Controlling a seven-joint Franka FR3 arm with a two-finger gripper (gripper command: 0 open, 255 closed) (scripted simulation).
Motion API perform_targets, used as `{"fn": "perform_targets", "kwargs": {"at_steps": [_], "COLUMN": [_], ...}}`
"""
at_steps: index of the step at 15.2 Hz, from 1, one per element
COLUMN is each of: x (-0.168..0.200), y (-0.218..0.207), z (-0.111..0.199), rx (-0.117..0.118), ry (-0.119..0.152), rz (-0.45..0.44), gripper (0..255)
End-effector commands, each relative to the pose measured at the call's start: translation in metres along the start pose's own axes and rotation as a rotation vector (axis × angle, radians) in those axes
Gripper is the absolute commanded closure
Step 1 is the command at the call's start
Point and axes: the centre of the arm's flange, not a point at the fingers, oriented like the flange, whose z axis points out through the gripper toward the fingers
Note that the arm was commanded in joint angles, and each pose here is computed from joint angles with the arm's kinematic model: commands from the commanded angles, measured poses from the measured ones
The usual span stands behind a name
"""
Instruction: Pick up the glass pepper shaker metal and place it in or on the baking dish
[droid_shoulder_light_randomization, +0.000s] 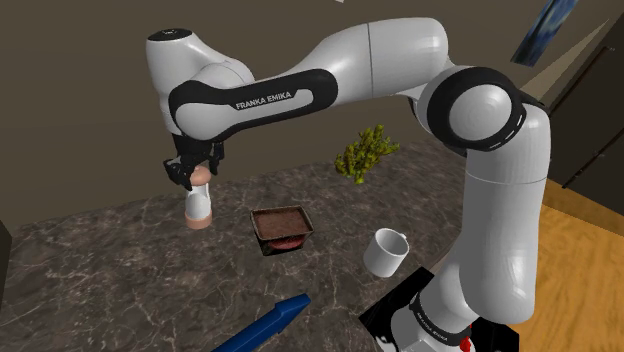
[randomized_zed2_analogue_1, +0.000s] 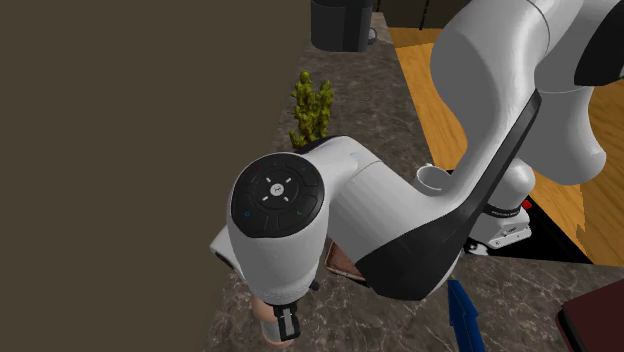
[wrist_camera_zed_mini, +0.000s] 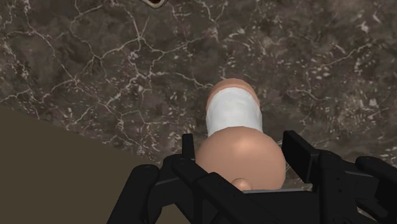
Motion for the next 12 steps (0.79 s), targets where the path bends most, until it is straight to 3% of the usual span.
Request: {"fn": "perform_targets", "kwargs": {"at_steps": [1,12], "x": [0.0,0.002], "y": [0.0,0.01], "z": [0.0,-0.057], "rx": [0.0,0.0], "ry": [-0.001,-0.001], "rz": [0.0,0.0], "gripper": [255,255]}}
